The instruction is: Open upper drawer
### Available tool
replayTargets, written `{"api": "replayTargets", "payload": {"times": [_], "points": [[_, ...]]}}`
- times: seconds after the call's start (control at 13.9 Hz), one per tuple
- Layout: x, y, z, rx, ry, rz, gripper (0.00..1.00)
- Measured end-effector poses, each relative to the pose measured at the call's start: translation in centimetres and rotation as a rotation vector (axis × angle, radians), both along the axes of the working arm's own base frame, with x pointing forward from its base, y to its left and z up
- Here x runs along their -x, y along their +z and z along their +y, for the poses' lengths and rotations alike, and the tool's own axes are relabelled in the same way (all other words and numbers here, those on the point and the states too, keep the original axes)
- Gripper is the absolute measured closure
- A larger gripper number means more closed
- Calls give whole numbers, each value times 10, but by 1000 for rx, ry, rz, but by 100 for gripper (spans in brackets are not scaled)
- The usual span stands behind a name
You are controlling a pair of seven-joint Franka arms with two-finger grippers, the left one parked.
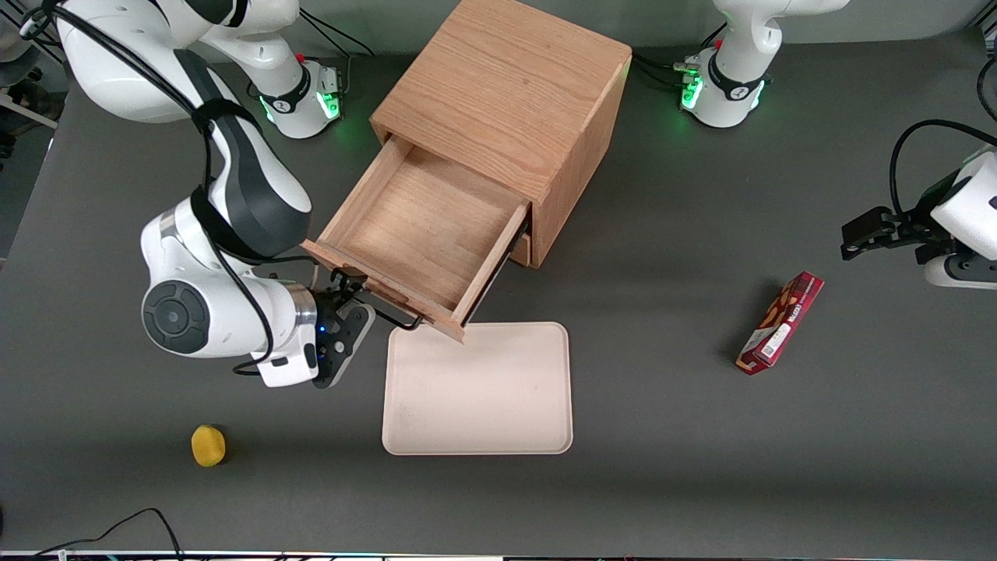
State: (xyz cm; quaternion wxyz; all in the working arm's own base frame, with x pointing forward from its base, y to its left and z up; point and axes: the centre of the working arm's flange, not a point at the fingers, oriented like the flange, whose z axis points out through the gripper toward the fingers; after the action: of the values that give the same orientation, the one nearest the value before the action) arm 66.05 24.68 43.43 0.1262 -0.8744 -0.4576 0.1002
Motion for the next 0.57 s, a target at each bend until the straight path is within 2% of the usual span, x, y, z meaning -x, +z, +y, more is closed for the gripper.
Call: {"api": "replayTargets", "payload": {"times": [0.14, 0.57], "points": [[7, 31, -4, 6, 4, -12, 0], [54, 165, -49, 48, -44, -121, 0]]}}
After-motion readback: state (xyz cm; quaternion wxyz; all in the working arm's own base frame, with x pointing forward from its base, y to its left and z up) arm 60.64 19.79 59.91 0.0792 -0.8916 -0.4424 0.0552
